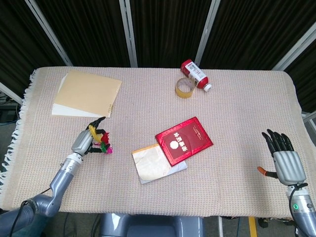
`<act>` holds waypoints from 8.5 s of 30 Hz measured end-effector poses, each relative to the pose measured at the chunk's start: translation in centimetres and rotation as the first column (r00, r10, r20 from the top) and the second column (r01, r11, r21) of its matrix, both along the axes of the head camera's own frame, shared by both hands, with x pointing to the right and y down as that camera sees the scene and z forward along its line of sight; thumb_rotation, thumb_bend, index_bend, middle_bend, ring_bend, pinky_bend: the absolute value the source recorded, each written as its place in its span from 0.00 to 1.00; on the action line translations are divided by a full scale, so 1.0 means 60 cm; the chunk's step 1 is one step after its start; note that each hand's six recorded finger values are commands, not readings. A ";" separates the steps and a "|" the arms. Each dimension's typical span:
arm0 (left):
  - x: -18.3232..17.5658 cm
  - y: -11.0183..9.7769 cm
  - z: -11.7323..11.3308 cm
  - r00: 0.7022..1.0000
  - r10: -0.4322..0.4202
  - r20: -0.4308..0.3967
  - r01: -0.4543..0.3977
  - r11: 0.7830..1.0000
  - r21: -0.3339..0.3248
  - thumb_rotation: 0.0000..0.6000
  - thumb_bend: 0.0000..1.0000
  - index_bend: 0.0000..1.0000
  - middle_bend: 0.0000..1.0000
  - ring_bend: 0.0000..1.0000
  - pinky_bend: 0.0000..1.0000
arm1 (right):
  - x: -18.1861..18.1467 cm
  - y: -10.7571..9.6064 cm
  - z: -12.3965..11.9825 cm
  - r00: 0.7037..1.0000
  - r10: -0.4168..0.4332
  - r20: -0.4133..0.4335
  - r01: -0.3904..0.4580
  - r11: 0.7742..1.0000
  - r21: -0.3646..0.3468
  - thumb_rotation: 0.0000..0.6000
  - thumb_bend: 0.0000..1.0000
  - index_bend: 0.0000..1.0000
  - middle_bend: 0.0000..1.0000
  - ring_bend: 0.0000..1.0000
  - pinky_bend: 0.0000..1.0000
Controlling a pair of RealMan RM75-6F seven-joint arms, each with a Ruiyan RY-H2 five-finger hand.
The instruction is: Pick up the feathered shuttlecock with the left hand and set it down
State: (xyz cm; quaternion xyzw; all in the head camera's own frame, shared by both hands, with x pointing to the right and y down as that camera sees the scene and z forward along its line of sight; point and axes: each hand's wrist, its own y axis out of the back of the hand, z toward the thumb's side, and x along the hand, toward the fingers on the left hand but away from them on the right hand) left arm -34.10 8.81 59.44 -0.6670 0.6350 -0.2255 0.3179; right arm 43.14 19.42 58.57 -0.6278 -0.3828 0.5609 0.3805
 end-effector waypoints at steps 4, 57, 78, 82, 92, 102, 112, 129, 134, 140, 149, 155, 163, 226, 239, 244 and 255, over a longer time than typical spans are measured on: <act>-0.010 -0.003 0.002 1.000 -0.019 -0.001 0.019 1.000 -0.008 0.98 0.27 0.34 0.00 0.00 0.00 | -0.002 0.001 0.000 1.000 -0.004 0.000 0.004 1.000 0.000 1.00 0.06 0.00 0.00 0.00 0.00; 0.164 -0.073 -0.059 0.989 0.143 -0.021 -0.144 0.989 -0.017 0.82 0.10 0.07 0.00 0.00 0.00 | -0.029 0.013 0.000 0.998 -0.061 0.012 0.061 0.998 -0.011 1.00 0.07 0.00 0.00 0.00 0.00; 0.109 -0.042 -0.062 0.993 0.109 0.043 -0.110 0.994 0.016 0.81 0.02 0.00 0.00 0.00 0.00 | -0.023 0.014 -0.005 0.999 -0.052 0.015 0.052 0.999 0.000 1.00 0.07 0.00 0.00 0.00 0.00; 0.100 -0.041 -0.034 0.993 0.092 0.070 -0.090 0.995 -0.031 0.81 0.02 0.00 0.00 0.00 0.00 | -0.023 0.015 -0.007 0.998 -0.054 0.017 0.054 0.999 -0.002 1.00 0.07 0.00 0.00 0.00 0.00; 0.131 -0.073 0.065 0.995 0.078 0.064 -0.070 0.990 -0.125 0.80 0.01 0.00 0.00 0.00 0.00 | -0.015 0.013 -0.013 0.999 -0.036 0.020 0.036 0.999 0.007 1.00 0.07 0.00 0.00 0.00 0.00; 0.275 -0.088 0.127 0.975 0.202 -0.092 -0.215 0.963 -0.165 0.78 0.01 0.01 0.00 0.00 0.00 | -0.009 0.006 -0.008 1.000 -0.022 0.021 0.022 1.000 -0.012 1.00 0.07 0.00 0.00 0.00 0.00; 0.350 -0.077 0.120 0.940 0.278 -0.197 -0.305 0.945 -0.121 0.78 0.08 0.26 0.00 0.00 0.00 | -0.009 0.002 0.000 1.000 -0.020 0.015 0.021 0.999 -0.029 1.00 0.07 0.00 0.00 0.00 0.00; 0.341 -0.065 0.088 0.917 0.299 -0.263 -0.311 0.950 -0.004 1.00 0.71 0.82 0.10 0.00 0.00 | -0.015 0.001 0.010 0.999 -0.034 0.008 0.034 0.998 -0.048 1.00 0.07 0.00 0.00 0.00 0.00; 0.309 -0.068 0.062 0.920 0.291 -0.262 -0.292 0.956 0.038 1.00 0.76 0.83 0.11 0.00 0.00 | -0.021 0.004 0.011 0.999 -0.046 0.007 0.046 0.998 -0.048 1.00 0.07 0.00 0.00 0.00 0.00; 0.271 -0.071 0.043 0.932 0.267 -0.244 -0.265 0.963 0.042 1.00 0.78 0.83 0.12 0.00 0.00 | -0.030 0.007 0.010 0.998 -0.059 0.006 0.059 0.997 -0.041 1.00 0.07 0.00 0.00 0.00 0.00; 0.218 -0.061 -0.006 0.944 0.255 -0.208 -0.233 0.965 0.122 1.00 0.79 0.85 0.12 0.00 0.00 | -0.031 0.006 0.018 0.998 -0.064 -0.002 0.064 0.997 -0.053 1.00 0.07 0.00 0.00 0.00 0.00; 0.131 -0.041 -0.057 0.962 0.204 -0.180 -0.175 0.970 0.167 1.00 0.79 0.85 0.12 0.00 0.00 | -0.036 0.011 0.016 0.997 -0.073 -0.007 0.073 0.996 -0.048 1.00 0.07 0.00 0.00 0.00 0.00; 0.036 0.002 -0.095 0.984 0.131 -0.123 -0.107 0.977 0.186 1.00 0.79 0.86 0.12 0.00 0.00 | -0.039 0.015 0.015 0.997 -0.075 -0.018 0.074 0.996 -0.042 1.00 0.07 0.00 0.00 0.00 0.00; 0.123 -0.097 -0.054 0.989 0.114 -0.099 -0.097 0.982 0.161 1.00 0.03 0.00 0.00 0.00 0.00 | -0.038 0.019 0.031 0.996 -0.079 -0.038 0.075 0.993 -0.091 1.00 0.07 0.00 0.00 0.00 0.00; 0.053 -0.036 -0.072 0.985 0.101 0.140 -0.120 0.983 0.142 0.94 0.08 0.01 0.00 0.00 0.00 | -0.028 0.018 0.009 0.998 -0.054 -0.029 0.053 0.998 -0.045 1.00 0.07 0.00 0.00 0.00 0.00; -0.072 0.052 -0.081 0.917 -0.039 0.398 0.017 0.998 0.058 0.94 0.08 0.00 0.00 0.00 0.00 | -0.013 0.018 0.003 0.999 -0.019 -0.041 0.018 0.999 -0.042 1.00 0.07 0.00 0.00 0.00 0.00; -0.192 0.167 -0.118 0.683 -0.216 0.698 0.221 0.972 0.085 0.94 0.09 0.00 0.00 0.00 0.00 | -0.004 0.019 0.004 0.999 0.000 -0.044 -0.003 0.998 -0.067 1.00 0.07 0.00 0.00 0.00 0.00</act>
